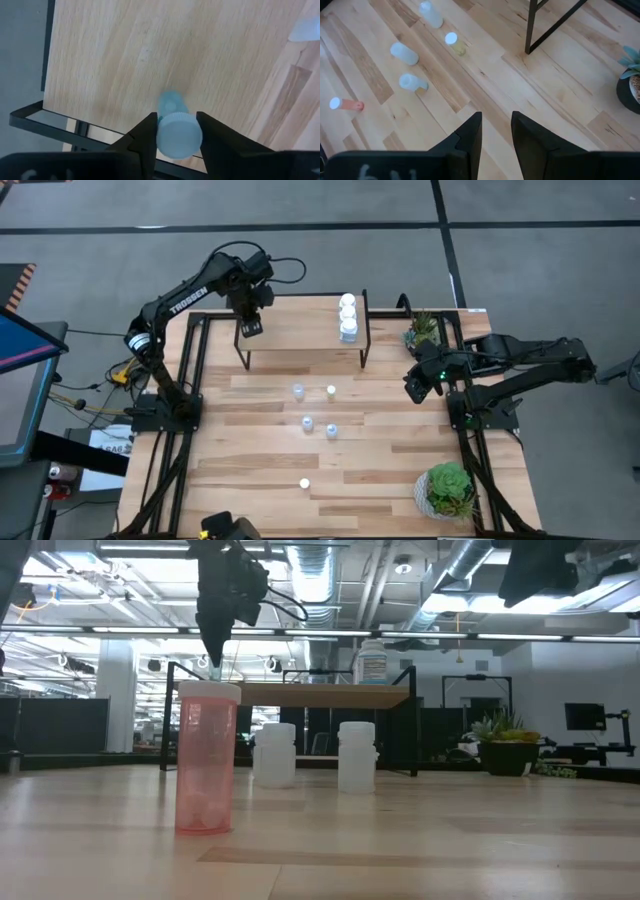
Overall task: Pick and place medicine bottles onto shelf by color
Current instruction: Put the small blue pill bottle on the shelf, then put the yellow pill bottle on the shelf
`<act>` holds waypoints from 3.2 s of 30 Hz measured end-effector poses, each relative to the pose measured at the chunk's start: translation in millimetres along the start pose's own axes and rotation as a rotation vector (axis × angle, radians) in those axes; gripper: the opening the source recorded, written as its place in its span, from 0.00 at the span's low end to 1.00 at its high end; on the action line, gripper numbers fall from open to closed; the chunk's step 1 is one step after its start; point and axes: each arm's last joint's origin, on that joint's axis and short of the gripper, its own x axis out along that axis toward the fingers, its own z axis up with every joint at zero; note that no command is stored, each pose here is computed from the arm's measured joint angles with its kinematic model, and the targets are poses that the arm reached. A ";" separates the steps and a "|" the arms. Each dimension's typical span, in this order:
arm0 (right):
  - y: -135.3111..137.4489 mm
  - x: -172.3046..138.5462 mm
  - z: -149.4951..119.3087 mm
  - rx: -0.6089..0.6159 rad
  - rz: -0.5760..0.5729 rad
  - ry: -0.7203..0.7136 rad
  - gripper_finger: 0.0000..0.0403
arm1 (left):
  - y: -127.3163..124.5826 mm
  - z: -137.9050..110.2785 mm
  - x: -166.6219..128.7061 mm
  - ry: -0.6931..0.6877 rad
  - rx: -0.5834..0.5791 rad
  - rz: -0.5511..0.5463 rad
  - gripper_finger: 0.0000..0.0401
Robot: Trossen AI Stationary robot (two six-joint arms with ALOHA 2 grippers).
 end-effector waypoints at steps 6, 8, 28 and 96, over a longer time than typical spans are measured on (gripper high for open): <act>0.2 0.0 -0.2 0.000 0.008 0.008 0.31 | -3.4 1.6 0.0 0.000 0.012 0.001 0.39; 0.4 0.0 -0.4 0.000 0.014 0.015 0.31 | -4.9 2.4 0.0 0.001 0.018 0.005 0.41; 0.5 -0.1 -1.1 -0.001 0.026 0.032 0.31 | -14.0 6.4 -0.4 0.013 0.064 0.042 0.48; 65.2 106.1 22.4 -0.302 0.069 0.039 0.34 | -189.1 -90.8 -120.0 -0.474 0.208 -0.138 0.47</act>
